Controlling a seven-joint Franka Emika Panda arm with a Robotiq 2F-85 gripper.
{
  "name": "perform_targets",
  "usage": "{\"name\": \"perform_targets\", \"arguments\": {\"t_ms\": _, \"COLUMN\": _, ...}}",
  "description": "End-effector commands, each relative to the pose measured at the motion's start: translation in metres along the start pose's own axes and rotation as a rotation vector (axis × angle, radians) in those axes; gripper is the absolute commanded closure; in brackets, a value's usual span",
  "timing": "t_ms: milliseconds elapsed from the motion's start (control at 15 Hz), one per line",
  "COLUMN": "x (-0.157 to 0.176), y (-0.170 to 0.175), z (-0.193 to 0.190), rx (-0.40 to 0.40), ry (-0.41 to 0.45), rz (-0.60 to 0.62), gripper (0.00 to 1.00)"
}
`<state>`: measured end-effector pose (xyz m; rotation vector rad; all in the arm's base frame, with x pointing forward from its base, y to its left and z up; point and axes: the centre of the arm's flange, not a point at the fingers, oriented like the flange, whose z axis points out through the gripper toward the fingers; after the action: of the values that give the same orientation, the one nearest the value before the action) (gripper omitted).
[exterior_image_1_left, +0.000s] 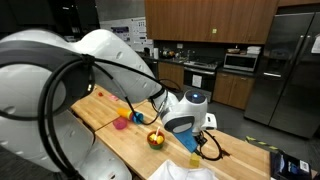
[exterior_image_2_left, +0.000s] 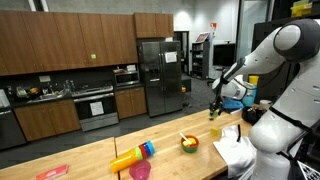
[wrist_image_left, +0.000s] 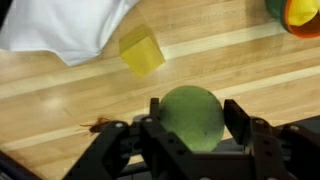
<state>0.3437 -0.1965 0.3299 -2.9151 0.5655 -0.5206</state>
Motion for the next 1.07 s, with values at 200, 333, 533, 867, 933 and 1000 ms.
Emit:
{"name": "perform_targets", "arguments": {"t_ms": 200, "x": -0.005, "y": 0.029, "z": -0.004, "rx": -0.023, "ry": 0.007, "rz": 0.121, "gripper": 0.36}}
{"name": "perform_targets", "arguments": {"t_ms": 333, "x": -0.005, "y": 0.028, "z": -0.003, "rx": -0.024, "ry": 0.003, "rz": 0.128, "gripper": 0.36}}
{"name": "perform_targets", "arguments": {"t_ms": 533, "x": -0.005, "y": 0.028, "z": -0.002, "rx": -0.024, "ry": 0.002, "rz": 0.130, "gripper": 0.36}}
{"name": "perform_targets", "arguments": {"t_ms": 867, "x": -0.005, "y": 0.028, "z": -0.002, "rx": -0.024, "ry": 0.001, "rz": 0.131, "gripper": 0.36}}
{"name": "perform_targets", "arguments": {"t_ms": 933, "x": -0.005, "y": 0.028, "z": -0.002, "rx": -0.024, "ry": 0.001, "rz": 0.131, "gripper": 0.36}}
{"name": "perform_targets", "arguments": {"t_ms": 1000, "x": -0.005, "y": 0.028, "z": -0.002, "rx": -0.024, "ry": 0.001, "rz": 0.131, "gripper": 0.36}}
